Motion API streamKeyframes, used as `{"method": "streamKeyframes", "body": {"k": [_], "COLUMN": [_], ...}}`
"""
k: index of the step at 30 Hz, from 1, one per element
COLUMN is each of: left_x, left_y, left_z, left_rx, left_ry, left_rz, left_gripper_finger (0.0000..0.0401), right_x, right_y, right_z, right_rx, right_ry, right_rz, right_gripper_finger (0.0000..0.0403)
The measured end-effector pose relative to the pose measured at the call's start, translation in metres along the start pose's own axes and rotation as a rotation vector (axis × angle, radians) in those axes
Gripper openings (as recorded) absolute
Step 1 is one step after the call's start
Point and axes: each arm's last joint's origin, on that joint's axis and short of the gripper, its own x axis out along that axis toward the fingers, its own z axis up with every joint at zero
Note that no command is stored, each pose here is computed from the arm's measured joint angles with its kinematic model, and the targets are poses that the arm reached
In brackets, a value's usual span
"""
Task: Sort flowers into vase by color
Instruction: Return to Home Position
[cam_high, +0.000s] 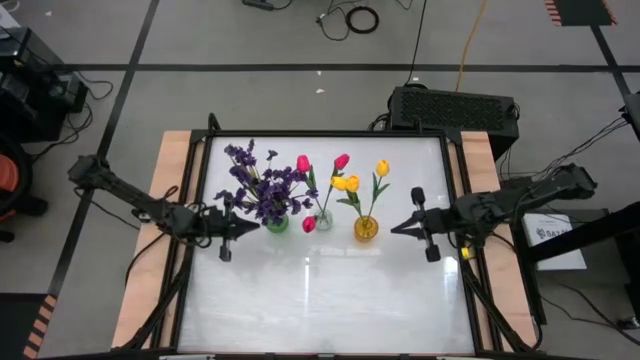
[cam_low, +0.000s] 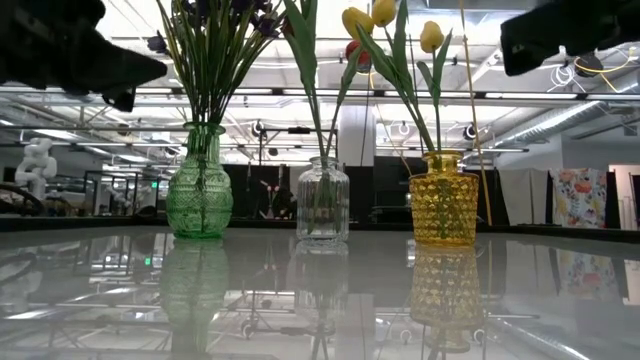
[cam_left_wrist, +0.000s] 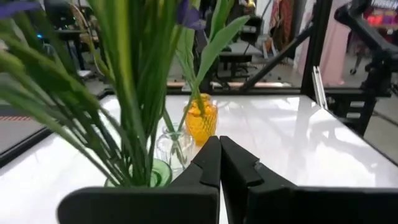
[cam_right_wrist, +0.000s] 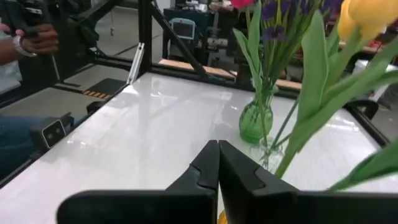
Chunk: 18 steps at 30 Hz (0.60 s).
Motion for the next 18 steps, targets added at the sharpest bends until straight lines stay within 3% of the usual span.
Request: {"method": "streamKeyframes", "body": {"k": [4, 18], "left_x": [-0.0041, -0.0076], "left_y": [0.0028, 0.0094], "left_z": [-0.0106, -0.0076], "left_rx": [-0.01, 0.048], "left_ry": [-0.02, -0.048], "left_rz": [0.004, -0.011], "left_gripper_finger": [0.0001, 0.0001], "right_x": [0.0001, -0.0036], "right_y": [-0.0013, 0.0001], "right_z": [-0.0048, -0.0111], "right_rx": [0.019, 0.046], "right_ry": [0.011, 0.009], "right_rz": [-0.009, 0.04], "right_gripper_finger": [0.0, 0.0]}}
